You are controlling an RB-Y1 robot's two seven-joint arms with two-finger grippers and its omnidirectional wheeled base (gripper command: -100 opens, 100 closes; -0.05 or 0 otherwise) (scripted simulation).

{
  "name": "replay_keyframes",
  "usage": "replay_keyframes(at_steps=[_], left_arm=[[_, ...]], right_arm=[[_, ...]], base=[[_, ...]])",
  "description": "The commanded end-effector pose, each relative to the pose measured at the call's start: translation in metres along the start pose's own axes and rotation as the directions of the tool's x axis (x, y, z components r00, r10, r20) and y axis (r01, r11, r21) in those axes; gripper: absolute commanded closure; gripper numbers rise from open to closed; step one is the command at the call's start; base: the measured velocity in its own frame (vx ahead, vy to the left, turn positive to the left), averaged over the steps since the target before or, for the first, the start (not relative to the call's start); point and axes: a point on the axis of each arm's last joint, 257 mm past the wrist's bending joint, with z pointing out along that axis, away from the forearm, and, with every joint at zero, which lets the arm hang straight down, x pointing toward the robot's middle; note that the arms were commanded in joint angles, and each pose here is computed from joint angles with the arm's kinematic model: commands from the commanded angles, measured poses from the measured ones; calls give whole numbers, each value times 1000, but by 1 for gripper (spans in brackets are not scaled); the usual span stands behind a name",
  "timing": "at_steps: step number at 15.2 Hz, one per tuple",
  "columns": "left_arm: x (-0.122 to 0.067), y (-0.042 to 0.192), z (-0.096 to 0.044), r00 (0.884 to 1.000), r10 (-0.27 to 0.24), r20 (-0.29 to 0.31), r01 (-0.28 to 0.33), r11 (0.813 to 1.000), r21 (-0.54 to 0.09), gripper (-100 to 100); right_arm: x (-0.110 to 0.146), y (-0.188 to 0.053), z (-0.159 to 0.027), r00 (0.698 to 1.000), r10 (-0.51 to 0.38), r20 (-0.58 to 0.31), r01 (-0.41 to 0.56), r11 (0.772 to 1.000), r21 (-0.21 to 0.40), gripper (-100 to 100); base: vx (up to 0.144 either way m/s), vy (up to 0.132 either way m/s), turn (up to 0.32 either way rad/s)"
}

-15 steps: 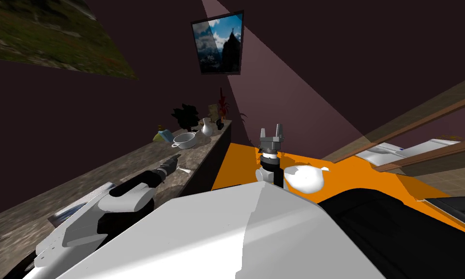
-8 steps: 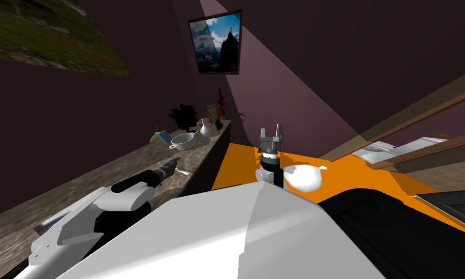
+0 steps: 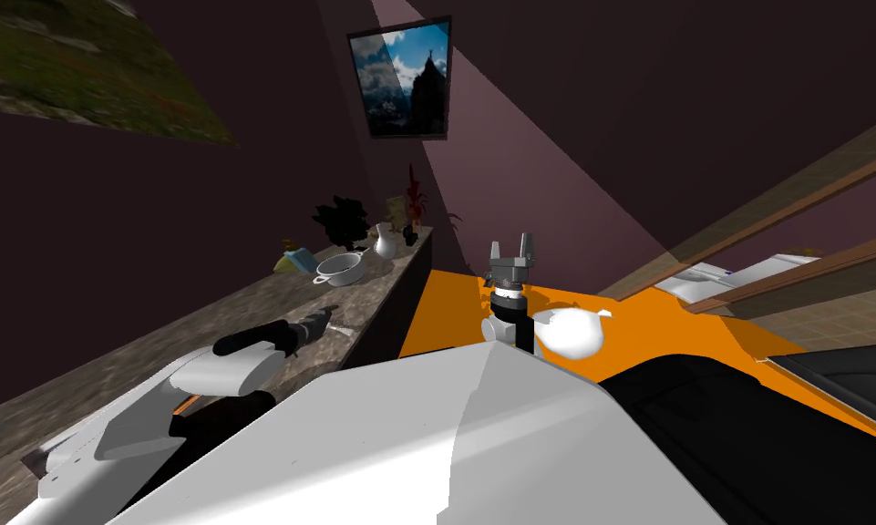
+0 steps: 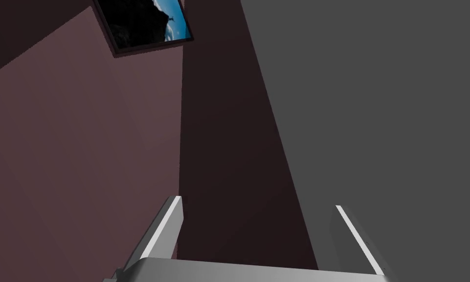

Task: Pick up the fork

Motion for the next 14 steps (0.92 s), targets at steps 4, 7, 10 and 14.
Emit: replay_keyframes(at_steps=[4,7,10,14], left_arm=[[1,27,-4,1000,6,-26,-8,994,-111,-100],[2,41,-7,999,8,-40,-14,986,-169,-100],[4,55,-11,998,9,-55,-21,973,-231,-100],[6,73,-18,997,9,-82,-34,951,-308,-100]], right_arm=[[0,0,0,1000,0,0,0,1000,0,0],[0,0,0,1000,0,0,0,1000,0,0],[0,0,0,1000,0,0,0,1000,0,0],[0,0,0,1000,0,0,0,1000,0,0]], base=[[33,1,-47],[36,3,-46],[34,-1,-44],[34,5,-46]])
